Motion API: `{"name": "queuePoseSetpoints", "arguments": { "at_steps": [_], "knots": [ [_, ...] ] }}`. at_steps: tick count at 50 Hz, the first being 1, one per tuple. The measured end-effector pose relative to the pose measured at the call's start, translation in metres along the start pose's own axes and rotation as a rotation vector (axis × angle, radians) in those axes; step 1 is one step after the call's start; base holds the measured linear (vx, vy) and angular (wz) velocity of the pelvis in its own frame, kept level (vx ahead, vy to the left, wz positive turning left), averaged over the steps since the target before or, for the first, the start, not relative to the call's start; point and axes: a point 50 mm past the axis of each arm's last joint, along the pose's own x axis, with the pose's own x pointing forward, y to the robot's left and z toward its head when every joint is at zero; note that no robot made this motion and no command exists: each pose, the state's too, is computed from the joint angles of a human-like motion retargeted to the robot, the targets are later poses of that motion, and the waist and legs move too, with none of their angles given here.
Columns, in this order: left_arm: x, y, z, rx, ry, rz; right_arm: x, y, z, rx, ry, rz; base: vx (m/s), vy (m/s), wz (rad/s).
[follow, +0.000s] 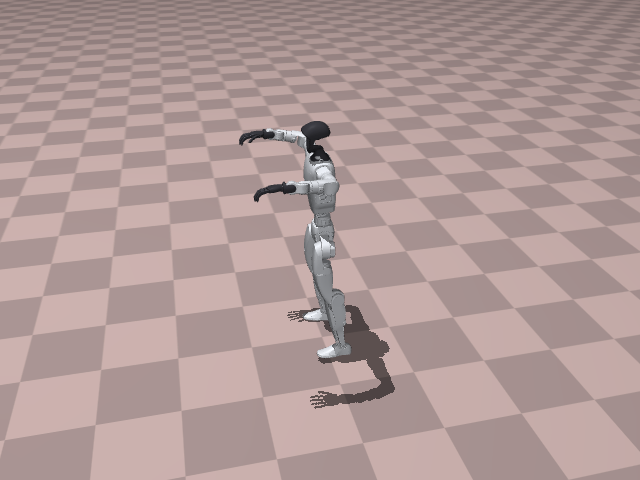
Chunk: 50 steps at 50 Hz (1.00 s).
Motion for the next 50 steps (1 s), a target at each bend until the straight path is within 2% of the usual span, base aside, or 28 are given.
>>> {"name": "queuePoseSetpoints", "arguments": {
  "at_steps": [50],
  "knots": [
    [0.0013, 0.0015, 0.0053, -0.033, -0.037, 0.069, -0.0046, 0.0009, 0.0001, 0.045, -0.023, -0.054, 0.00, 0.00, 0.00]
  ]
}}
